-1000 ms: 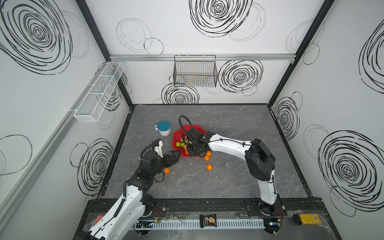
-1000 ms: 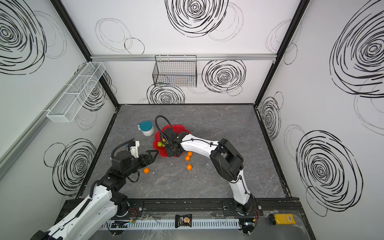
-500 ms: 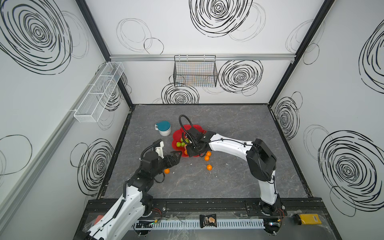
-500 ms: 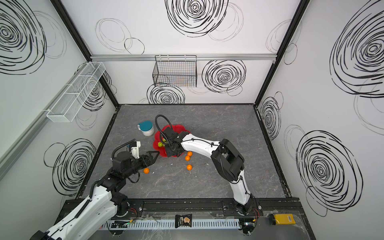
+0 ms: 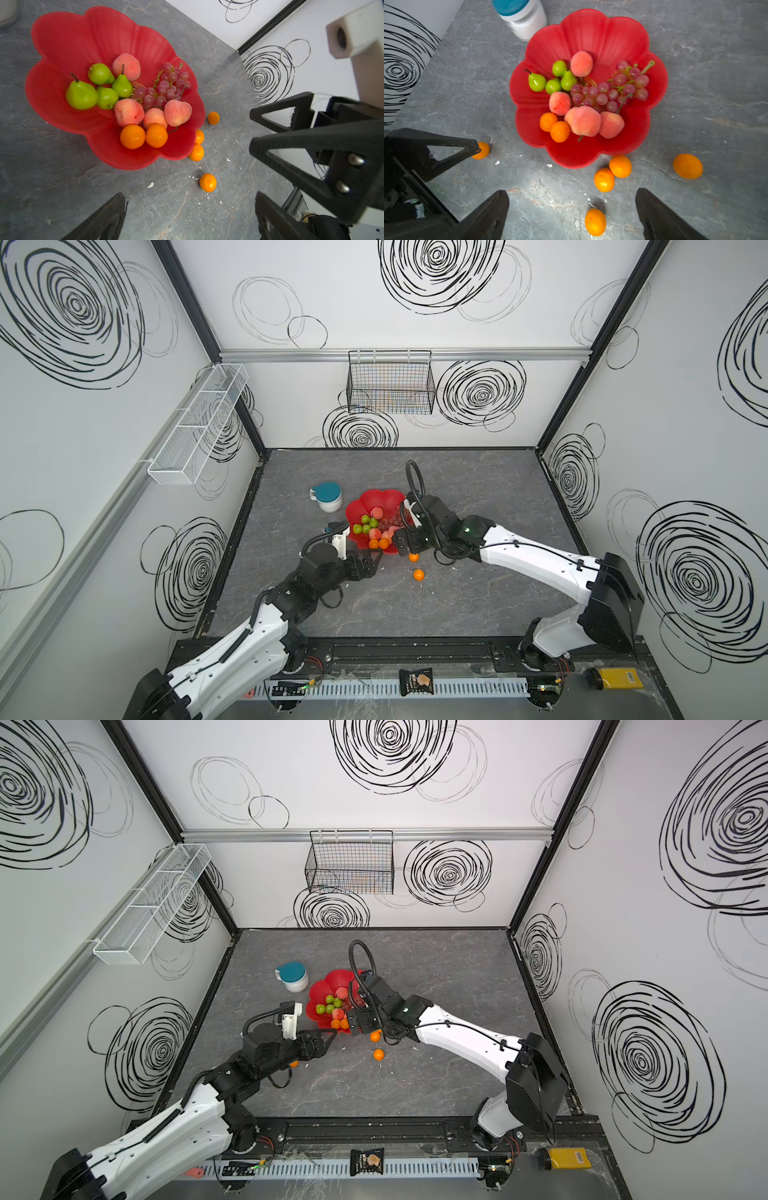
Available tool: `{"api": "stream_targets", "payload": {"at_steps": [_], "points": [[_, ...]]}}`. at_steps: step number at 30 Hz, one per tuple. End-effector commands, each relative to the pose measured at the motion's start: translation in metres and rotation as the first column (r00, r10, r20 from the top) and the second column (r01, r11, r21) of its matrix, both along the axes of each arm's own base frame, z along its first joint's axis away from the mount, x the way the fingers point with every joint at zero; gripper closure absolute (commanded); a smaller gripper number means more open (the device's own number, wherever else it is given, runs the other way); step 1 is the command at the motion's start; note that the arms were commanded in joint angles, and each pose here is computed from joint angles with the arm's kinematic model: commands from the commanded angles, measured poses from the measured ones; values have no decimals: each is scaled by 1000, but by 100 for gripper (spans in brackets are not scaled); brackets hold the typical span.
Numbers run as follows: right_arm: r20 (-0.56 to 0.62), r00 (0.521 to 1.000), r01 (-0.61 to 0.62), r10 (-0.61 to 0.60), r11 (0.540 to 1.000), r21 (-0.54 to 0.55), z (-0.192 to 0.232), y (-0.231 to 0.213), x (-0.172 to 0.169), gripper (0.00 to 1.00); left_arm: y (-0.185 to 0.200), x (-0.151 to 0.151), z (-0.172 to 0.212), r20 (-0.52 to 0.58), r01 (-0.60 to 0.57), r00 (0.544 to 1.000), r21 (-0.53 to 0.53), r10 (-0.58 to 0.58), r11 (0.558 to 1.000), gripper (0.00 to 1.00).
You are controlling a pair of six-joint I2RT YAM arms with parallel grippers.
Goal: Place and organize the fake fruits in the fruit bowl
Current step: 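Raise the right gripper and lower it onto another orange beside the bowl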
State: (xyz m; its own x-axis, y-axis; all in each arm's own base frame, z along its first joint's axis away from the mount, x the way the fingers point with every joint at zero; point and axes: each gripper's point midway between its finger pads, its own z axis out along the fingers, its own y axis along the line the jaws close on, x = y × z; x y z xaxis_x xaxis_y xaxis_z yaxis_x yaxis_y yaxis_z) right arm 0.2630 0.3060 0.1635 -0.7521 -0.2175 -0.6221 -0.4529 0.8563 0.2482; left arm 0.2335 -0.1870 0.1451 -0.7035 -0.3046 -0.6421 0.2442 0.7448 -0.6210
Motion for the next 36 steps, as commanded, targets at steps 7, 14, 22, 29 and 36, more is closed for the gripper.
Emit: {"api": "stream_targets", "payload": {"at_steps": [7,14,22,29,36], "points": [[82,983,147,-161,977,155,28,-71,20,0,-38,11,26,103,50,993,25,-52,998,1],[23,982,183,-188,973,142,11,-99,31,0,-63,17,27,110,87,990,24,-90,996,1],[-92,946,312,-312,950,-11,-38,-126,59,7,-83,31,23,105,90,990,29,-93,996,1],[-238,907,331,-348,937,-108,-74,-125,70,29,-100,41,21,94,107,990,26,-109,994,1],[-295,894,311,-338,941,-134,-97,-118,76,39,-103,43,17,85,107,990,29,-109,994,1]]}}
